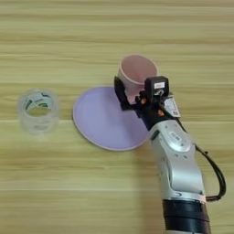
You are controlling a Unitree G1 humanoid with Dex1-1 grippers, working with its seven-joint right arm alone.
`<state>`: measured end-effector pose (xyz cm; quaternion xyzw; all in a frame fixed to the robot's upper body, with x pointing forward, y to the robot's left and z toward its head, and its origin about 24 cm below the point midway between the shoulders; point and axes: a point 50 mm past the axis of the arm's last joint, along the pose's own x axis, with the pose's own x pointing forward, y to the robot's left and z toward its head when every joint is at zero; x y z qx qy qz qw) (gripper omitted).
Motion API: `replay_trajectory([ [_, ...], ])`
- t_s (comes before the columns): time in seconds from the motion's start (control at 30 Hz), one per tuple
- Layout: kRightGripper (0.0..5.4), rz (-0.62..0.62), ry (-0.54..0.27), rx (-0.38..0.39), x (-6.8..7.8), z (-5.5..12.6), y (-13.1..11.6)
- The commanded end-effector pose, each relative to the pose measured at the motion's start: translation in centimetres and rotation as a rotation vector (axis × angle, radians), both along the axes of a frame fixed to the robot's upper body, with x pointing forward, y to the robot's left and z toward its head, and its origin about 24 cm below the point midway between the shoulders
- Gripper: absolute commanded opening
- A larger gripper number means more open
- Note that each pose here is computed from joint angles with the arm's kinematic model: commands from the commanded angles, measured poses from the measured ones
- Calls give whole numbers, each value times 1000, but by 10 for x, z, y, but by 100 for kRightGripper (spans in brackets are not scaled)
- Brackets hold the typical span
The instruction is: Move the objects on the table
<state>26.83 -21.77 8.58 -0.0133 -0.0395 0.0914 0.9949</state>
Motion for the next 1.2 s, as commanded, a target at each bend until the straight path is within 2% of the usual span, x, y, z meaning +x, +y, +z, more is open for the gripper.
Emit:
replay_trajectory([
  [0.03,433,23,-96,-45,6,23,4],
  [0.67,433,70,37,-56,9,-13,17],
  [1.03,433,80,56,-83,8,-21,19],
  [1.1,471,81,55,-86,8,-21,20],
  [1.2,494,81,55,-89,8,-22,20],
])
